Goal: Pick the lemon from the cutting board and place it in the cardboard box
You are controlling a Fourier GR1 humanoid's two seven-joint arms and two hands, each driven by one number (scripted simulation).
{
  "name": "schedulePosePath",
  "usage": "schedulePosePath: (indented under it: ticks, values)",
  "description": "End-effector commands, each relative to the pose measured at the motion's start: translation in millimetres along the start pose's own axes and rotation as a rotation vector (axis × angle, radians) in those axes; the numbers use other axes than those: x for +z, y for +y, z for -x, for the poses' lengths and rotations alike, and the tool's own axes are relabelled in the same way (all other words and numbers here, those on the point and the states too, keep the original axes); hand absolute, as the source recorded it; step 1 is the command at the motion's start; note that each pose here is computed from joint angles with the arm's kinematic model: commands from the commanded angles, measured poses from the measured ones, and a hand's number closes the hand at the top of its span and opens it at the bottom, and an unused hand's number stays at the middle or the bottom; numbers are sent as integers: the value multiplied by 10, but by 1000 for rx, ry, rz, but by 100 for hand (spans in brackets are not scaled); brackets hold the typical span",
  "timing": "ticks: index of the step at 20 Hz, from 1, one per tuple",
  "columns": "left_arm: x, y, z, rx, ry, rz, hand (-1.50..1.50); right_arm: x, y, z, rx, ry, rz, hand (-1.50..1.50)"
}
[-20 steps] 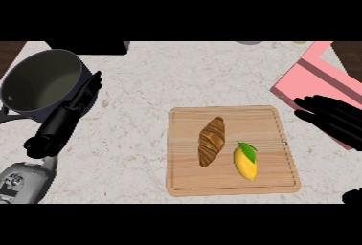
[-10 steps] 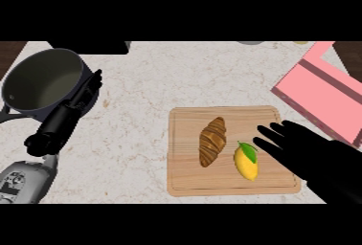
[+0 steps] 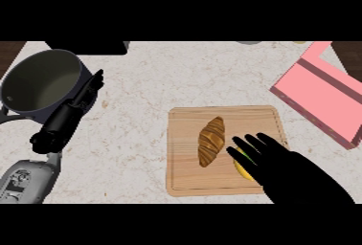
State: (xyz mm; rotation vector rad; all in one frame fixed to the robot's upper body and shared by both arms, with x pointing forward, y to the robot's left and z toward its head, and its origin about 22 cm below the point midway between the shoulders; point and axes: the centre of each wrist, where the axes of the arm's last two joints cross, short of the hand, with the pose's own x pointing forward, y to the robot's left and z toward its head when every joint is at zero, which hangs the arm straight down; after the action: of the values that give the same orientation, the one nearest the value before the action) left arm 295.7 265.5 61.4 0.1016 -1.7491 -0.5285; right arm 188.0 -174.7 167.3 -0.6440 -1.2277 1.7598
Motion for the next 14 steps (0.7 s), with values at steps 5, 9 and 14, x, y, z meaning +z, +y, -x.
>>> schedulePosePath:
  ticks: [5,9,14]
  values:
    - [121,21,-54,-3,-7,11,0,-135,233,48,45,84,11,-150]
    - [199,34,41,1,8,12,0,-295,242,-111,64,81,38,-150]
    - [27,270,-89,12,2,-7,0,-490,402,-26,104,104,18,-150]
